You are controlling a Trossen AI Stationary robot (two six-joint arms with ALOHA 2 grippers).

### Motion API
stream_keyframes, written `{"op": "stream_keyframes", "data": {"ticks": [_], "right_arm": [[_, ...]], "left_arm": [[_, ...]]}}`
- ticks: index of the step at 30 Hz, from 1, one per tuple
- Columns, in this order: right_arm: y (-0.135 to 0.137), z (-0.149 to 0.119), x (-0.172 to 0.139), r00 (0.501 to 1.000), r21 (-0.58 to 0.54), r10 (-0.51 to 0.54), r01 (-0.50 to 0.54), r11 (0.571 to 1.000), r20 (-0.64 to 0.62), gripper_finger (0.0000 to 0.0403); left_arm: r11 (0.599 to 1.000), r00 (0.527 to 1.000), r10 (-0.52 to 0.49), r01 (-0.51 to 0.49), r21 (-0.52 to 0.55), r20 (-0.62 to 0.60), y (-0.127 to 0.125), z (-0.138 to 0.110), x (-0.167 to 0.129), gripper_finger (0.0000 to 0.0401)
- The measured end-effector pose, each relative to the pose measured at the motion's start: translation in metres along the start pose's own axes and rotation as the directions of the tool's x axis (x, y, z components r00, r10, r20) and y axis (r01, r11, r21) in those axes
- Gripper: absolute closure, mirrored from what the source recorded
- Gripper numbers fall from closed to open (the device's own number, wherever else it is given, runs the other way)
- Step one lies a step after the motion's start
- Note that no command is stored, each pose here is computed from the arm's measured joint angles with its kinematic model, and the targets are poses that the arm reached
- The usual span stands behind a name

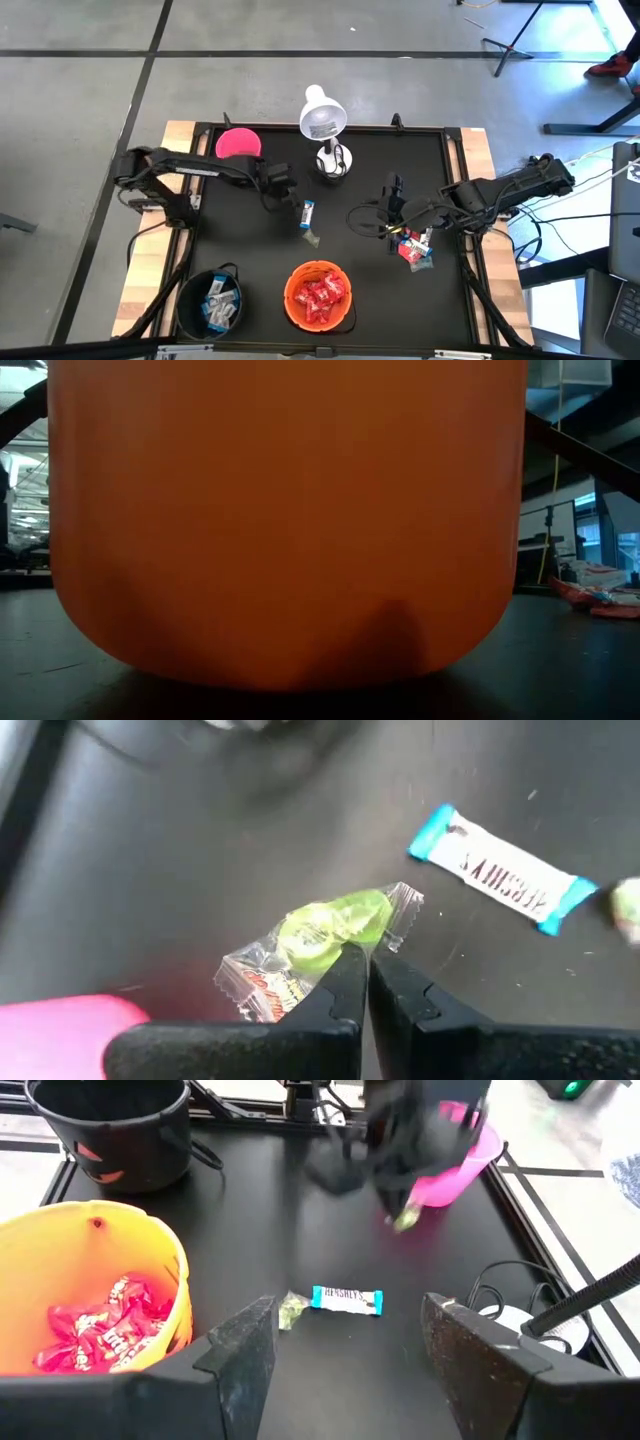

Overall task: Sort candy
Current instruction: Put the green candy into the pink bucket, then put the white candy into the black bucket

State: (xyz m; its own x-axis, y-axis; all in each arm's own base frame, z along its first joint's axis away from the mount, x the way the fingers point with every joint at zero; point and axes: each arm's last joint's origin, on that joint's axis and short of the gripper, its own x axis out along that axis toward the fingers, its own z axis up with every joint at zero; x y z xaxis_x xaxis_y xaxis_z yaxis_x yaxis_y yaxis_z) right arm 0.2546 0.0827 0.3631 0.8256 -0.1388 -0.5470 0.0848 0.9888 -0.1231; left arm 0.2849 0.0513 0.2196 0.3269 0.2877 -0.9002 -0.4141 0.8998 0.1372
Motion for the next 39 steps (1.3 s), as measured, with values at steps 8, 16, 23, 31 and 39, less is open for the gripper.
{"op": "stream_keyframes", "data": {"ticks": [8, 16, 23, 31, 39], "right_arm": [[0.0, -0.001, 0.0, 1.0, 0.014, 0.0, 0.0, 1.0, -0.006, 0.016], [0.0, 0.0, 0.0, 1.0, 0.017, 0.0, 0.0, 1.0, -0.002, 0.016], [0.0, -0.001, 0.0, 1.0, 0.015, 0.0, 0.0, 1.0, -0.006, 0.016], [0.0, -0.003, 0.0, 1.0, 0.006, -0.003, 0.003, 1.0, -0.027, 0.016], [0.0, -0.008, -0.001, 0.996, 0.017, 0.038, -0.037, 0.999, -0.084, 0.016]], "left_arm": [[0.987, 0.978, 0.159, -0.154, -0.045, 0.136, 0.028, -0.008, -0.088, 0.0401], [0.945, 0.956, 0.264, -0.23, -0.23, 0.13, 0.082, -0.037, -0.127, 0.0401], [0.902, 0.972, 0.235, -0.214, -0.376, 0.011, 0.118, -0.047, -0.114, 0.0401], [0.87, 0.977, 0.207, -0.205, -0.448, -0.044, 0.136, -0.048, -0.102, 0.036], [0.852, 0.978, 0.206, -0.197, -0.485, -0.036, 0.139, -0.05, -0.106, 0.0287]]}}
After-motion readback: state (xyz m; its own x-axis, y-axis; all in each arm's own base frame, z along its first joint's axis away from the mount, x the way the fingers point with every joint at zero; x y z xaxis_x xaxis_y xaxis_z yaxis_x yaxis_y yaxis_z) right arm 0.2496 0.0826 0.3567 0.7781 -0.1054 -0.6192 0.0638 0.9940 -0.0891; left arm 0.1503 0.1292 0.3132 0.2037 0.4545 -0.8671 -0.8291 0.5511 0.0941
